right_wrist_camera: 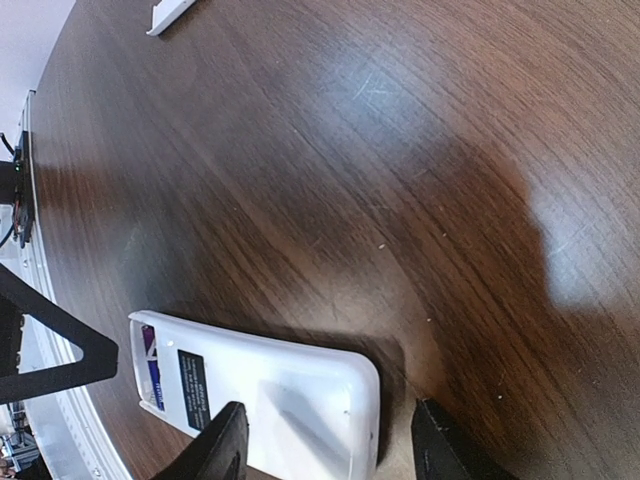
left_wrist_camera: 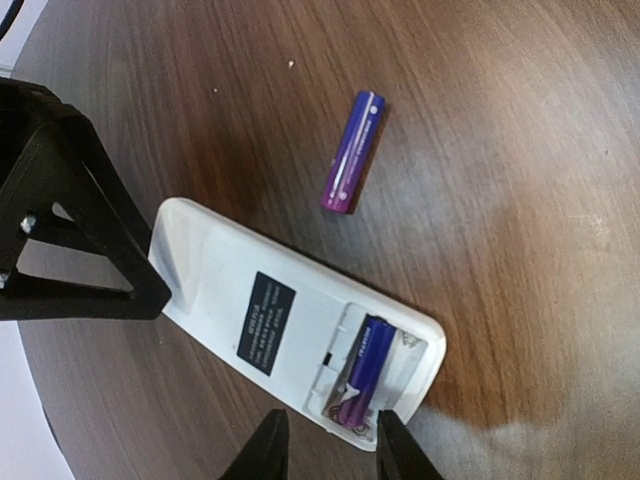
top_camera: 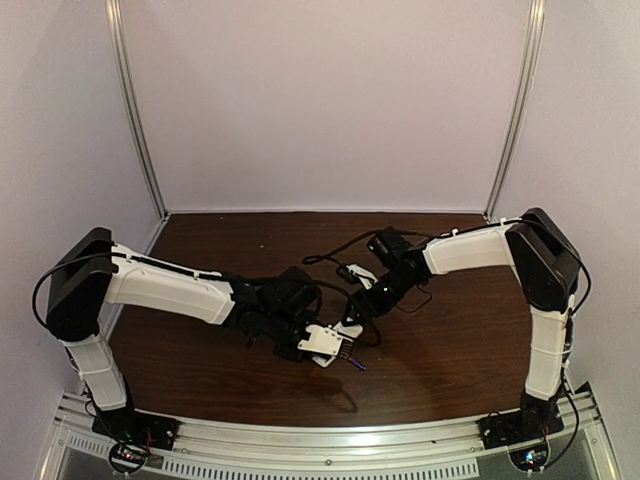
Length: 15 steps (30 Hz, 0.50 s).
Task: Load the batteries into the remote control
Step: Press the battery in the battery compartment.
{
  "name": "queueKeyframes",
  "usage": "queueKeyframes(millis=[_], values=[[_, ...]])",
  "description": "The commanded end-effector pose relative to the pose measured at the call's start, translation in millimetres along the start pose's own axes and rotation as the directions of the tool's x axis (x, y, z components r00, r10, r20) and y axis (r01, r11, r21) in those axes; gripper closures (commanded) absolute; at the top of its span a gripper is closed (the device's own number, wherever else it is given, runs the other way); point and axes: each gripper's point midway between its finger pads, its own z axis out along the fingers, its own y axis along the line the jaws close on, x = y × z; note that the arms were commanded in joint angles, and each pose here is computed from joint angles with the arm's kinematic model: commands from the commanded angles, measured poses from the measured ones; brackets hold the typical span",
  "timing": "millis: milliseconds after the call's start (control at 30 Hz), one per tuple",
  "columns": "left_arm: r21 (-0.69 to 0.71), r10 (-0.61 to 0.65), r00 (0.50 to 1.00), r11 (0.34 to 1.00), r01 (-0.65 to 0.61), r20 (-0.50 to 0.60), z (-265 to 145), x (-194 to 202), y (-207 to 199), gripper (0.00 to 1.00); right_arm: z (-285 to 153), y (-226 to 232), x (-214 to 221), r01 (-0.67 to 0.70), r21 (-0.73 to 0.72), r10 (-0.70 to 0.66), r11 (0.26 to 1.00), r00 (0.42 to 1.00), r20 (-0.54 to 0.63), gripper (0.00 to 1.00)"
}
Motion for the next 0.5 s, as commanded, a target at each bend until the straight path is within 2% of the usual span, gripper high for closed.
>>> queueKeyframes(millis=[0,467], values=[[-0.029,0.043,0.999,0.999,-0.043,-0.028,7.3,-1.4,6.1,0.67,3.3,-1.3,-3.5,0.008,-0.013,-0.008,1.000,1.000,-0.001,0.43],[-0.089,0.103,0.988,0.990,-0.114,-0.115,18.6,8.7,7.9,0.75,8.2,-1.5,-0.1,0.009,-0.032,-0.009,0.999,1.000,-0.013,0.51]])
